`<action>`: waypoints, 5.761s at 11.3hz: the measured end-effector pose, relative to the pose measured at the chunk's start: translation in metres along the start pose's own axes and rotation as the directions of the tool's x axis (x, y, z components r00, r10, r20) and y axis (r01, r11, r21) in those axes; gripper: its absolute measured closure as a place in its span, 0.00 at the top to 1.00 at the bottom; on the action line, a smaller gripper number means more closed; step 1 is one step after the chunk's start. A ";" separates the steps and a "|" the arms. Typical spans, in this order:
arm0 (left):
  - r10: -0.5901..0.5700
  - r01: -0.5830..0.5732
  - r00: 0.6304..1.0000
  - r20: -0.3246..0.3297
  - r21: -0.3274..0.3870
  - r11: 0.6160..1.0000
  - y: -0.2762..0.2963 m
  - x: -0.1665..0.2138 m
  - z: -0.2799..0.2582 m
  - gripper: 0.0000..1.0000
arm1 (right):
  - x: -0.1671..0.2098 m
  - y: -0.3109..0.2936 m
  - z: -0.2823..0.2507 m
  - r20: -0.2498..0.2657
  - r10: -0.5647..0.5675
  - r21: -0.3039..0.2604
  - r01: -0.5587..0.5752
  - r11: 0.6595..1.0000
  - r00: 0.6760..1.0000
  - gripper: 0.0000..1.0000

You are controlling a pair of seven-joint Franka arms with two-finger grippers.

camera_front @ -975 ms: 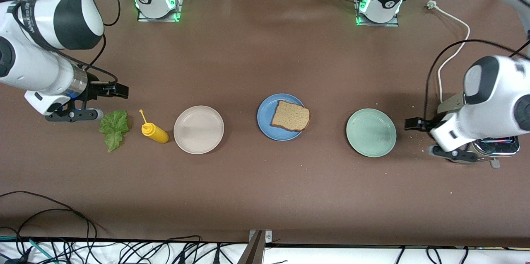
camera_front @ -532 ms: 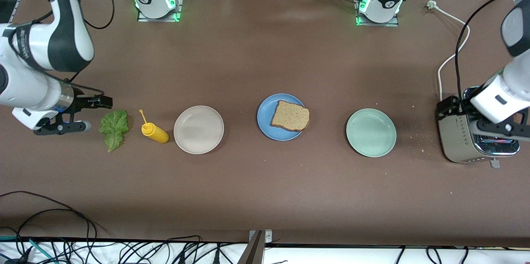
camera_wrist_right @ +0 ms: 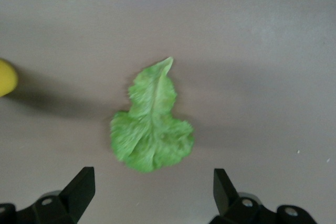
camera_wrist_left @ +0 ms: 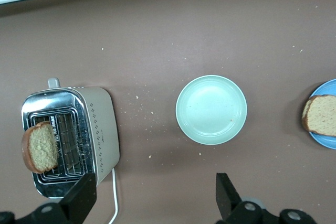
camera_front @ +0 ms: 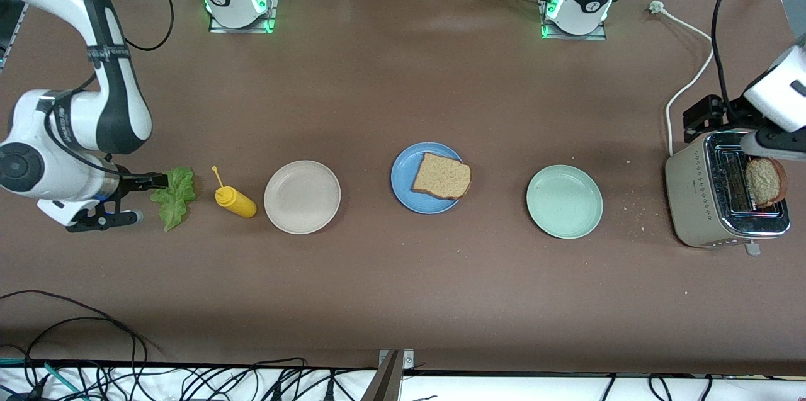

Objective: Make sandwich in blue plate with both arms
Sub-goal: 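Grasp the green lettuce leaf with the right gripper, then carry the lettuce with the right gripper onto the bread slice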

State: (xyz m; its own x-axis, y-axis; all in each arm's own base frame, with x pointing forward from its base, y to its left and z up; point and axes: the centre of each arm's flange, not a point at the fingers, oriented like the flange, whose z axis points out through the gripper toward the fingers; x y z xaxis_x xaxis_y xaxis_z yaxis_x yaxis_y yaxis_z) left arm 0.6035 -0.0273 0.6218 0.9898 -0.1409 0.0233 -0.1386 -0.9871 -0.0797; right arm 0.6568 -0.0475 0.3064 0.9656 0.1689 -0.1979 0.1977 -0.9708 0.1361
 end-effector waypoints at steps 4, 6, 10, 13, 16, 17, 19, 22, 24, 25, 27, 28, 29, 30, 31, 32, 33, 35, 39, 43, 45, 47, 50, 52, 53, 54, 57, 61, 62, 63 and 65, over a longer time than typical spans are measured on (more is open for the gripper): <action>-0.034 0.034 0.999 -0.002 -0.072 0.997 0.007 -0.019 -0.012 1.00 | 0.008 0.006 0.059 0.046 -0.025 0.007 0.025 1.000 0.999 1.00; -0.019 0.017 1.000 -0.024 -0.061 0.998 0.020 -0.028 -0.007 1.00 | 0.007 0.007 0.077 0.075 -0.033 0.016 0.031 0.999 0.997 1.00; -0.012 0.011 1.000 -0.026 -0.056 0.998 0.033 -0.042 0.005 1.00 | 0.007 0.001 0.095 0.098 -0.032 0.042 0.028 0.999 0.995 1.00; -0.028 0.027 0.999 -0.030 -0.056 0.998 0.029 -0.043 0.004 1.00 | 0.013 -0.003 0.113 0.080 -0.036 0.042 0.033 0.999 0.996 1.00; -0.036 0.034 0.999 -0.026 -0.056 0.998 0.027 -0.042 0.006 1.00 | 0.016 -0.004 0.123 0.072 -0.039 0.041 0.036 0.999 0.997 0.96; -0.037 0.035 0.999 -0.024 -0.056 0.998 0.026 -0.042 0.007 1.00 | 0.016 -0.004 0.123 0.071 -0.039 0.041 0.036 0.999 0.997 0.89; -0.037 0.036 0.999 -0.016 -0.057 0.998 0.026 -0.042 0.008 1.00 | 0.018 -0.005 0.120 0.064 -0.040 0.041 0.038 0.998 0.997 0.61; -0.036 0.037 0.999 0.033 -0.057 0.998 0.027 -0.047 0.013 1.00 | 0.020 -0.005 0.116 0.057 -0.040 0.040 0.037 0.999 0.998 0.21; -0.031 0.033 0.999 0.045 -0.058 0.998 0.029 -0.046 0.017 1.00 | 0.020 -0.005 0.116 0.056 -0.042 0.040 0.039 0.998 0.998 0.11; -0.031 0.033 0.998 0.048 -0.058 0.998 0.029 -0.045 0.018 1.00 | 0.020 -0.005 0.115 0.056 -0.049 0.040 0.047 0.998 0.997 0.11; -0.029 0.032 0.998 0.064 -0.058 0.998 0.030 -0.047 0.019 1.00 | 0.019 -0.004 0.110 0.069 -0.074 0.044 0.071 0.997 0.995 0.11; -0.028 0.032 0.997 0.066 -0.058 0.998 0.030 -0.047 0.020 1.00 | 0.020 -0.003 0.100 0.086 -0.082 0.048 0.078 0.996 0.993 0.08; -0.028 0.032 0.997 0.066 -0.058 0.998 0.030 -0.047 0.020 1.00 | 0.021 -0.003 0.082 0.099 -0.090 0.052 0.085 0.995 0.991 0.08; -0.029 0.032 0.997 0.066 -0.058 0.998 0.030 -0.047 0.020 1.00 | 0.022 -0.004 0.055 0.110 -0.096 0.058 0.090 0.994 0.989 0.08; -0.029 0.033 0.997 0.066 -0.058 0.998 0.030 -0.047 0.020 1.00 | 0.023 -0.008 0.025 0.116 -0.103 0.063 0.096 0.993 0.988 0.08; -0.029 0.033 0.997 0.066 -0.058 0.998 0.030 -0.047 0.020 1.00 | 0.022 -0.012 -0.008 0.121 -0.111 0.069 0.103 0.992 0.986 0.08; -0.029 0.033 0.997 0.066 -0.058 0.998 0.030 -0.047 0.020 1.00 | 0.020 -0.018 -0.040 0.125 -0.121 0.077 0.112 0.991 0.985 0.08; -0.027 0.031 0.997 0.066 -0.059 0.998 0.031 -0.047 0.019 1.00 | 0.017 -0.036 -0.096 0.103 -0.152 0.091 0.143 0.986 0.983 0.08; -0.035 0.039 0.997 0.067 -0.058 0.998 0.026 -0.048 0.020 1.00 | 0.019 -0.108 -0.174 -0.026 -0.143 0.186 0.145 0.972 0.989 0.08; -0.040 0.044 0.997 0.067 -0.058 0.997 0.024 -0.048 0.020 1.00 | 0.028 -0.219 -0.212 -0.148 -0.022 0.260 0.060 0.964 0.989 0.08; -0.043 0.047 0.997 0.067 -0.058 0.997 0.022 -0.048 0.020 1.00 | 0.042 -0.287 -0.212 -0.257 0.003 0.297 0.076 0.952 0.966 0.08; -0.046 0.050 0.997 0.068 -0.058 0.997 0.020 -0.048 0.020 1.00 | 0.056 -0.358 -0.198 -0.352 0.059 0.359 0.077 0.930 0.934 0.08; -0.047 0.051 0.997 0.068 -0.058 0.997 0.019 -0.048 0.020 1.00 | 0.073 -0.423 -0.163 -0.429 0.162 0.458 0.060 0.887 0.888 0.08; -0.047 0.051 0.996 0.069 -0.058 0.997 0.019 -0.048 0.021 1.00 | 0.082 -0.452 -0.139 -0.455 0.248 0.530 0.037 0.847 0.856 0.08; -0.047 0.051 0.996 0.071 -0.058 0.997 0.019 -0.047 0.022 1.00 | 0.085 -0.468 -0.124 -0.465 0.275 0.559 0.038 0.829 0.841 0.08; -0.047 0.051 0.996 0.072 -0.058 0.997 0.019 -0.047 0.022 1.00 | 0.084 -0.486 -0.109 -0.474 0.280 0.573 0.052 0.818 0.835 0.08; -0.051 0.055 0.996 0.073 -0.058 0.997 0.017 -0.047 0.023 1.00 | 0.065 -0.547 -0.073 -0.455 0.241 0.581 0.081 0.810 0.857 0.08; -0.038 0.043 0.996 0.081 -0.061 0.997 -0.003 -0.047 0.029 1.00 | 0.041 -0.584 -0.037 -0.324 0.281 0.622 -0.020 0.783 0.903 0.08; -0.037 0.042 0.996 0.083 -0.061 0.997 -0.005 -0.047 0.030 1.00 | 0.034 -0.593 -0.031 -0.288 0.303 0.631 -0.058 0.774 0.909 0.08; -0.035 0.041 0.996 0.084 -0.062 0.997 -0.005 -0.047 0.031 1.00 | 0.028 -0.602 -0.026 -0.262 0.316 0.635 -0.083 0.768 0.912 0.08; -0.035 0.040 0.996 0.085 -0.062 0.997 -0.004 -0.047 0.031 1.00 | 0.018 -0.612 -0.011 -0.231 0.313 0.626 -0.106 0.773 0.921 0.08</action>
State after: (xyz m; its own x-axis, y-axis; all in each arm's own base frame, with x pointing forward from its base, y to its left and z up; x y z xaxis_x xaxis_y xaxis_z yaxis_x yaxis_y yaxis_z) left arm 0.5590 -0.0140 0.5902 0.9933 -0.0996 -0.0585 -0.1008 -0.9948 -0.0171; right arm 0.5546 0.5520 0.2305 0.9905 -0.1090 0.0844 -0.0552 -0.8749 -0.4812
